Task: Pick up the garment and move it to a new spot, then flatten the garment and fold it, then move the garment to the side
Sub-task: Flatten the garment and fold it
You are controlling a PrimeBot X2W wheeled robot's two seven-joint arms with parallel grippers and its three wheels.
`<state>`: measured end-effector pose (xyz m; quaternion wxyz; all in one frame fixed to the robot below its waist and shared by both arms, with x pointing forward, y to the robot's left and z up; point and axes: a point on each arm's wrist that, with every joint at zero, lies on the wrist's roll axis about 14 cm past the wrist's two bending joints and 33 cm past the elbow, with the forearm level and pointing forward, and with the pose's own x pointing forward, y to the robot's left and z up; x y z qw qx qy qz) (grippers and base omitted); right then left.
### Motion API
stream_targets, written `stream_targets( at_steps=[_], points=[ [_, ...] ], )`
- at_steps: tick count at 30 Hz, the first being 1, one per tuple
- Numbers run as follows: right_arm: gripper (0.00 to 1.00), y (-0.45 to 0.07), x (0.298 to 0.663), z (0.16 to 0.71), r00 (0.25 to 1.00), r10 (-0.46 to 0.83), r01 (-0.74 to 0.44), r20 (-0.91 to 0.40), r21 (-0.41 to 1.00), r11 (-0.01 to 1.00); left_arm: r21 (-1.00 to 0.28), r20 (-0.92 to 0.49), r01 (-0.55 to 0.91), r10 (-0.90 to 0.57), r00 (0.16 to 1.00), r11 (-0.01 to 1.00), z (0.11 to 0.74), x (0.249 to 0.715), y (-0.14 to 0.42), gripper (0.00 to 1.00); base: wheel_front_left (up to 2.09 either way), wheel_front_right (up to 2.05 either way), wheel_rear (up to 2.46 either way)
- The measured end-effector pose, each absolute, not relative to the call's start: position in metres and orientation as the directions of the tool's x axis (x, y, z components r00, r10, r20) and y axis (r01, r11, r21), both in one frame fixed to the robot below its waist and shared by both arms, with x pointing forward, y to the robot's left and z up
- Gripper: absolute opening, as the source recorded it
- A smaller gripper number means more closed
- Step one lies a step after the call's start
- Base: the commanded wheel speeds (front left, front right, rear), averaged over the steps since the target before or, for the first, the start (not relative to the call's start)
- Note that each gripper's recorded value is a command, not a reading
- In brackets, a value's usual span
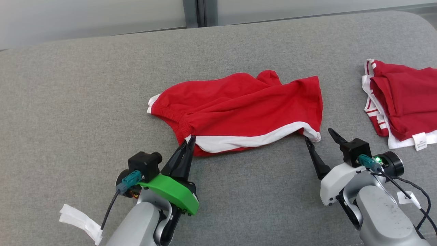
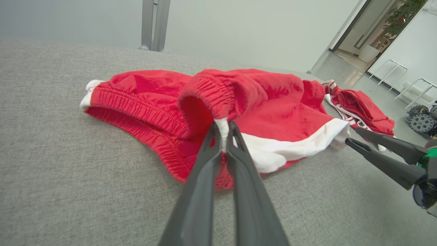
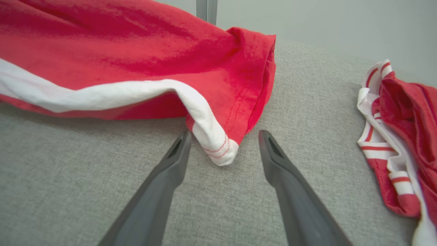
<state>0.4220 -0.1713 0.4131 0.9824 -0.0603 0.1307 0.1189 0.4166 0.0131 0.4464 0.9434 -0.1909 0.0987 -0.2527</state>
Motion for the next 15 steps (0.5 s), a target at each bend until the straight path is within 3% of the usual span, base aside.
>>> stream_targets(
  at_steps=[8, 9, 11, 12, 15],
  points=[
    [1.0, -0.162, 0.428, 0.401, 0.913, 0.255, -0.315, -0.318, -0.154, 0.936, -0.413, -0.095, 0.429, -0.507, 0.857, 0.803, 0.444, 0.416, 0.016, 0.0, 0.0, 0.0, 0.0],
    [0.93, -0.162, 0.429, 0.399, 0.911, 0.254, -0.316, -0.324, -0.152, 0.937, -0.414, -0.096, 0.427, -0.505, 0.858, 0.804, 0.444, 0.417, 0.016, 0.0, 0.0, 0.0, 0.0],
    [0.45, -0.16, 0.43, 0.397, 0.908, 0.255, -0.317, -0.333, -0.149, 0.936, -0.414, -0.097, 0.425, -0.503, 0.859, 0.805, 0.443, 0.417, 0.017, 0.0, 0.0, 0.0, 0.0],
    [0.0, -0.159, 0.43, 0.395, 0.906, 0.258, -0.321, -0.337, -0.148, 0.935, -0.414, -0.097, 0.424, -0.502, 0.859, 0.805, 0.443, 0.417, 0.017, 0.0, 0.0, 0.0, 0.0],
    [0.0, -0.158, 0.433, 0.394, 0.902, 0.26, -0.327, -0.343, -0.153, 0.933, -0.413, -0.098, 0.422, -0.5, 0.86, 0.807, 0.443, 0.417, 0.019, 0.0, 0.0, 0.0, 0.0]
  ],
)
